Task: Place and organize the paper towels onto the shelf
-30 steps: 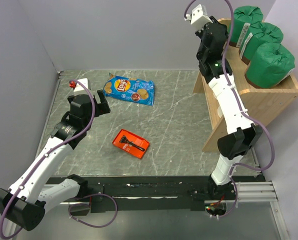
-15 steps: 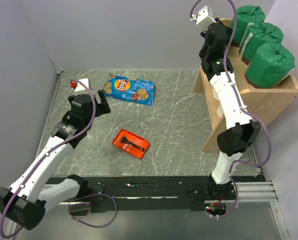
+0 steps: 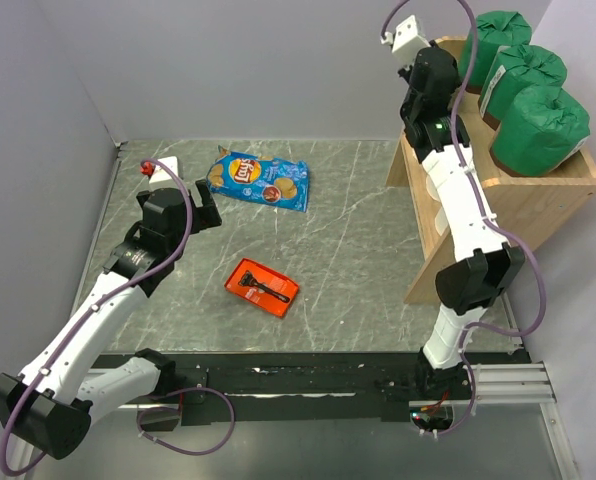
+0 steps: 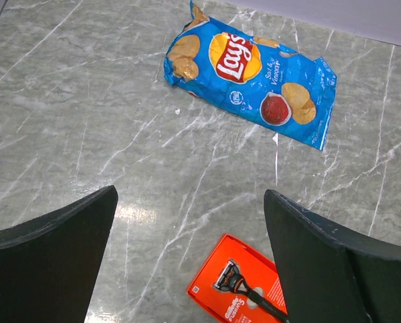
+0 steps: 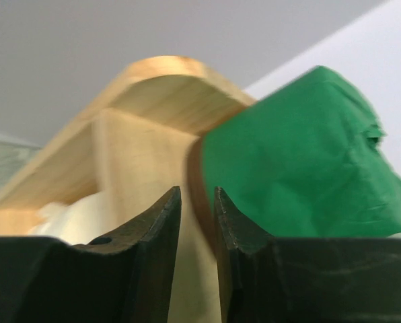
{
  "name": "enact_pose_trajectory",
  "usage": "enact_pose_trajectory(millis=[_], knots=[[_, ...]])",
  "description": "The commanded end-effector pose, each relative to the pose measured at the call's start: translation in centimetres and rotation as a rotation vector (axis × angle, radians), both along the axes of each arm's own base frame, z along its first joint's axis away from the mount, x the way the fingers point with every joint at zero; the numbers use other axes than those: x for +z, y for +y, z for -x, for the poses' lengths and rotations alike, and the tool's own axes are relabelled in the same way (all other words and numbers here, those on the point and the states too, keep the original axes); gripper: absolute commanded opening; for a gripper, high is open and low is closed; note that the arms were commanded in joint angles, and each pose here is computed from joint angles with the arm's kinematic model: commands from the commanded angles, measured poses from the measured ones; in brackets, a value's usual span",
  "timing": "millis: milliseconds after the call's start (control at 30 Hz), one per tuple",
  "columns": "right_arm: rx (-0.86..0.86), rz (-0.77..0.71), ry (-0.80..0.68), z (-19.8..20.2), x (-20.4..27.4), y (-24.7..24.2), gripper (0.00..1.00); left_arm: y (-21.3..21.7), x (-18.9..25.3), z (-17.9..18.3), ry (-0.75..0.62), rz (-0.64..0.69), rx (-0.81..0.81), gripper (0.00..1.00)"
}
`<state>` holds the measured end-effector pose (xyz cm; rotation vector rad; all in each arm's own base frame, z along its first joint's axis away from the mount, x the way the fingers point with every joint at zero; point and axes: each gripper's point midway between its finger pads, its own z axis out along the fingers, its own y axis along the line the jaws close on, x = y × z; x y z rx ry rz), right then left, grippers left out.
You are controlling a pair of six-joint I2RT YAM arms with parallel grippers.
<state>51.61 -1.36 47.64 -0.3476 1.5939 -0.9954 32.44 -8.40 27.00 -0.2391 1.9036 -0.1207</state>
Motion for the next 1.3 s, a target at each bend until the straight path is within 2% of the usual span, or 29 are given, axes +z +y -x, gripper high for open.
enact_pose_trajectory(millis=[0, 167, 200, 267, 300, 367, 400, 467, 500, 533, 600, 633, 700, 733, 800, 833, 933, 1000, 1267], knots=[[0.193, -0.114, -0.073, 4.9, 4.9, 4.5, 0.34, -0.1, 1.5, -0.2, -0.044, 0.025, 0.009, 0.96], [0.377, -0.231, -0.058, 8.8, 5.2, 10.3, 0.37, -0.3, 2.4, 0.1, -0.077, 0.042, -0.015, 0.96], [0.432, -0.259, -0.052, 10.6, 5.5, 11.6, 0.38, -0.4, 2.5, 0.2, -0.082, 0.039, -0.026, 0.96], [0.490, -0.356, -0.024, 12.1, 4.2, 13.4, 0.43, -0.9, 3.1, 0.6, -0.104, 0.051, -0.064, 0.96], [0.560, -0.432, -0.018, 14.3, 4.3, 14.8, 0.47, -1.1, 3.5, 0.7, -0.120, 0.050, -0.081, 0.96], [0.615, -0.493, 0.028, 16.1, 2.7, 16.1, 0.51, -2.0, 4.3, 1.5, -0.148, 0.057, -0.123, 0.96], [0.666, -0.580, 0.017, 18.2, 3.2, 16.4, 0.56, -2.3, 5.1, 1.7, -0.165, 0.063, -0.141, 0.96], [0.720, -0.661, 0.086, 20.1, 1.0, 17.9, 0.66, -3.4, 6.7, 2.7, -0.197, 0.101, -0.212, 0.96], [0.740, -0.759, 0.083, 21.7, 1.3, 17.8, 0.84, -3.6, 8.2, 3.1, -0.226, 0.124, -0.231, 0.96], [0.766, -0.796, 0.151, 22.7, -0.6, 18.8, 0.99, -4.0, 9.4, 3.7, -0.255, 0.147, -0.263, 0.96], [0.813, -0.918, 0.166, 25.0, -0.9, 19.2, 1.00, -5.2, 11.3, 5.0, -0.294, 0.185, -0.358, 0.96], [0.823, -0.935, 0.226, 25.4, -3.3, 20.0, 1.00, -5.3, 12.2, 5.8, -0.322, 0.201, -0.384, 0.96], [0.933, -1.011, 0.233, 27.9, -3.2, 20.9, 1.00, -6.0, 12.9, 7.0, -0.338, 0.222, -0.453, 0.96], [0.941, -1.012, 0.288, 28.2, -5.8, 21.5, 1.00, -6.0, 13.4, 7.7, -0.355, 0.231, -0.472, 0.96], [1.015, -1.076, 0.288, 29.9, -5.7, 22.0, 1.00, -6.2, 13.6, 8.6, -0.361, 0.241, -0.502, 0.96], [0.991, -1.095, 0.319, 29.9, -7.5, 22.2, 1.00, -6.4, 13.8, 9.3, -0.371, 0.251, -0.529, 0.96], [0.849, -1.237, 0.306, 30.0, -9.0, 20.8, 1.00, -6.5, 13.6, 10.5, -0.380, 0.268, -0.567, 0.96], [0.812, -1.260, 0.323, 30.4, -10.2, 20.4, 1.00, -6.8, 12.7, 10.9, -0.367, 0.279, -0.585, 0.96], [0.922, -1.289, 0.340, 32.2, -11.9, 21.0, 1.00, -6.7, 10.6, 11.8, -0.338, 0.307, -0.596, 0.96]])
